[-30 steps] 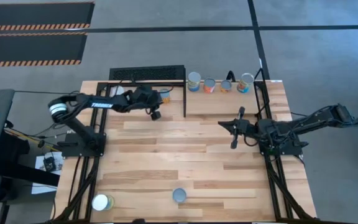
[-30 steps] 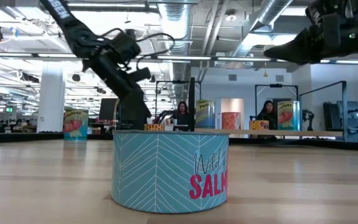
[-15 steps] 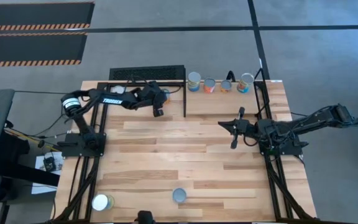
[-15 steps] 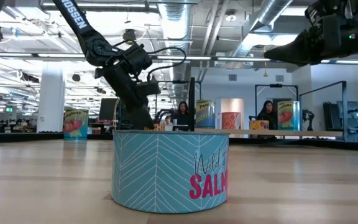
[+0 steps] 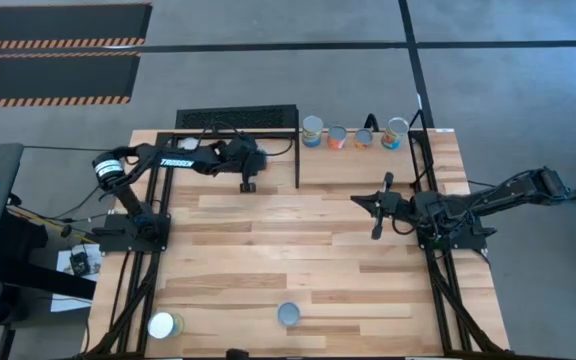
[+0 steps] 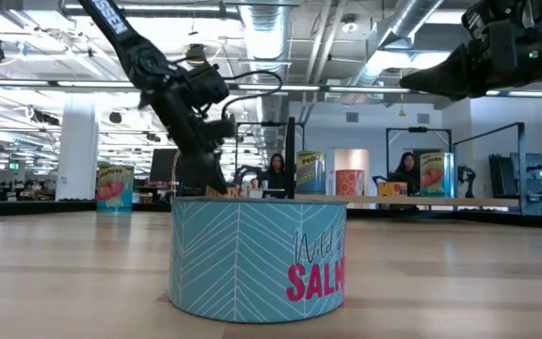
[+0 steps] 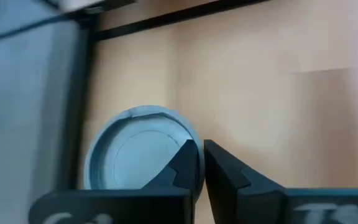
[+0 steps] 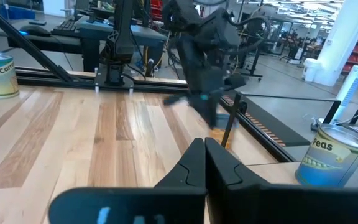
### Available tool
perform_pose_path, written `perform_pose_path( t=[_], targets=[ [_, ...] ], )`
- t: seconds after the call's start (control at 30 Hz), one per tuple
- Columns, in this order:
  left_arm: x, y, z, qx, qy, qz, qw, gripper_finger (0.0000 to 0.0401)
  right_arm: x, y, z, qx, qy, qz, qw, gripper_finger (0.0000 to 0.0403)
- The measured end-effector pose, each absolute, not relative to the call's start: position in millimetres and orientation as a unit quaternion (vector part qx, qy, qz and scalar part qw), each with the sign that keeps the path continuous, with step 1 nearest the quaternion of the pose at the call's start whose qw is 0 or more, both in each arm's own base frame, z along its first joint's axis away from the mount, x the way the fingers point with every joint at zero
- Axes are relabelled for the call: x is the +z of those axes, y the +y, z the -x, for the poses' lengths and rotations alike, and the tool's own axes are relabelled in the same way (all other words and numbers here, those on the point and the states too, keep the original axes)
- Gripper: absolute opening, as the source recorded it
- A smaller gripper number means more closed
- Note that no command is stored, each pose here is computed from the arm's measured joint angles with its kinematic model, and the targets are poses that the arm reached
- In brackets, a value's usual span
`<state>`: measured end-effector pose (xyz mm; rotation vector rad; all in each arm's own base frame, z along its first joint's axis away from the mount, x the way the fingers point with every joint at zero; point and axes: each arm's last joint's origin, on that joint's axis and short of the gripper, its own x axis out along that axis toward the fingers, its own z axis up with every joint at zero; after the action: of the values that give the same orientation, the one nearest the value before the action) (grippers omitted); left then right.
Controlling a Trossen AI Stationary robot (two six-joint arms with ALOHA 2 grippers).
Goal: Pick and place cans onto a shelf
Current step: Put the yellow canned fruit on the shelf
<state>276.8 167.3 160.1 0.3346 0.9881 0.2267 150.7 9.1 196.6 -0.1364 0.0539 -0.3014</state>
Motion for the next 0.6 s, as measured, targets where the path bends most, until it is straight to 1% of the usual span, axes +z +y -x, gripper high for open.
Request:
perform_pose_path(
  t=[0.1, 0.17, 0.3, 0.37, 0.47, 0.6],
  targets=[
    [172, 149, -271, 0.037, 0.467, -0.113, 0.876, 0.0003, 196, 9, -151, -0.150, 0.028, 0.063, 0.986, 0.0010],
    [180, 131, -273, -0.006, 0.460, -0.101, 0.882, 0.0003, 196, 9, -151, -0.149, 0.029, 0.057, 0.987, 0.0010],
    [189, 84, -285, -0.064, 0.447, -0.101, 0.886, 0.0002, 196, 12, -150, -0.139, 0.028, 0.053, 0.988, 0.0010],
    [192, 56, -295, -0.092, 0.426, -0.106, 0.894, 0.0002, 196, 15, -150, -0.131, 0.026, 0.053, 0.990, 0.0010],
    [192, 18, -314, -0.115, 0.373, -0.110, 0.914, 0.0002, 196, 19, -150, -0.118, 0.026, 0.051, 0.991, 0.0010],
    [188, -17, -335, -0.109, 0.301, -0.117, 0.940, 0.0002, 196, 24, -149, -0.104, 0.023, 0.048, 0.993, 0.0010]
  ],
)
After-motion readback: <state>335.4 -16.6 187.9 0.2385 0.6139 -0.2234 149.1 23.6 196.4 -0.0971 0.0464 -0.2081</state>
